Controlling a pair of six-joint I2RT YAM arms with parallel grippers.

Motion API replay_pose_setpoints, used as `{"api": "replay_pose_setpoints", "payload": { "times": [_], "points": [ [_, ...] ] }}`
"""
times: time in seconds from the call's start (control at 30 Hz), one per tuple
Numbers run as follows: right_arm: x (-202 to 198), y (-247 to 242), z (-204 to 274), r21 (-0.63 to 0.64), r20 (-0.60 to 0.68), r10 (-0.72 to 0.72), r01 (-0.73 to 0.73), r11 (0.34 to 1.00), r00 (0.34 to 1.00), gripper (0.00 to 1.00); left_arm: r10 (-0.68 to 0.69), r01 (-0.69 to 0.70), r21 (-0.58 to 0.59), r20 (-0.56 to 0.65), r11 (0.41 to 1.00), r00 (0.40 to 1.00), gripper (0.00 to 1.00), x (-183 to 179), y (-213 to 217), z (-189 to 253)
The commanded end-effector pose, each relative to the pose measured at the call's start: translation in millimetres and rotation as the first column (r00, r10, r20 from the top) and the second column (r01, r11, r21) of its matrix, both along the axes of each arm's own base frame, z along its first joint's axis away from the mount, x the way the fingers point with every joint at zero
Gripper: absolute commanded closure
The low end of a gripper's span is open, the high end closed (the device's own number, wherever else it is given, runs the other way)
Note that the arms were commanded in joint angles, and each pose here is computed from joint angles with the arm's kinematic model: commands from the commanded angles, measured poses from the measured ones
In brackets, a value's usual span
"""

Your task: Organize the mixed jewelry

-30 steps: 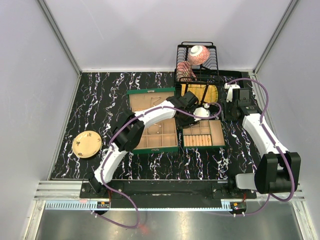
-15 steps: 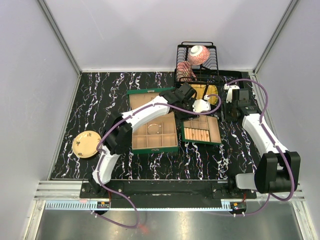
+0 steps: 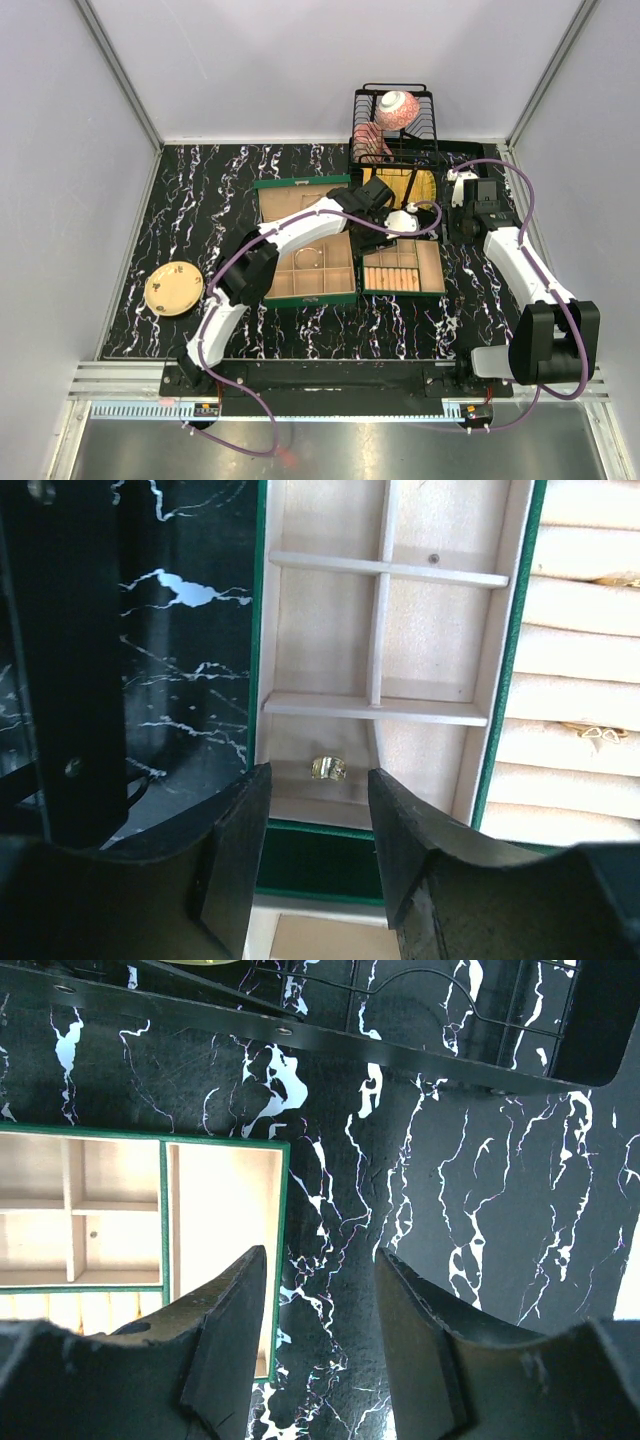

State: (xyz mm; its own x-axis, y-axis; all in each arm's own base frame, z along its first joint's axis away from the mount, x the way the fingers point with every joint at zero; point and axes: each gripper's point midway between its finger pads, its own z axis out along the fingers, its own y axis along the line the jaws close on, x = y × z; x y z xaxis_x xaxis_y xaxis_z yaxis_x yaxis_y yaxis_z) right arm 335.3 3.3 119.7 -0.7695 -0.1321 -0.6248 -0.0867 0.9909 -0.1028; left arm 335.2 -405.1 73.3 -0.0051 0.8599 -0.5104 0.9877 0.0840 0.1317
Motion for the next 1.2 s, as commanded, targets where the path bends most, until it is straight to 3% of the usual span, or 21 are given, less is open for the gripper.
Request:
{"api": "replay_pose_setpoints", "payload": {
  "times": [0.0, 0.3, 0.57, 0.83, 1.17],
  "points": [
    [3, 2, 5, 0.011, 0.024, 0.015, -0.016, 1.0, 1.0, 0.47, -0.029, 0.028, -0.056, -0.02, 0.998, 0.999, 0.48, -5, -20, -6],
    [4, 1, 2, 0.008, 0.013, 0.016, -0.016, 1.0, 1.0, 0.47, -0.037, 0.037, -0.041, -0.02, 0.998, 0.999, 0.48, -8, -16, -9],
    [5, 2, 2, 0.013, 0.012, 0.019, -0.02, 1.0, 1.0, 0.47, -0.025, 0.03, -0.149, 0.034, 0.988, 0.999, 0.48, -22, -6, 66],
    [5, 7, 5, 0.031, 0.021, 0.038, -0.039, 0.999, 0.999, 0.47, 0.003, 0.013, -0.164, 0.097, 0.986, 0.995, 0.47, -61, 54, 125],
    [5, 18, 4, 0.076, 0.017, 0.088, -0.089, 0.993, 0.996, 0.48, 0.173, -0.17, -0.103, 0.028, 0.98, 0.984, 0.47, -107, 182, 107]
  ]
}}
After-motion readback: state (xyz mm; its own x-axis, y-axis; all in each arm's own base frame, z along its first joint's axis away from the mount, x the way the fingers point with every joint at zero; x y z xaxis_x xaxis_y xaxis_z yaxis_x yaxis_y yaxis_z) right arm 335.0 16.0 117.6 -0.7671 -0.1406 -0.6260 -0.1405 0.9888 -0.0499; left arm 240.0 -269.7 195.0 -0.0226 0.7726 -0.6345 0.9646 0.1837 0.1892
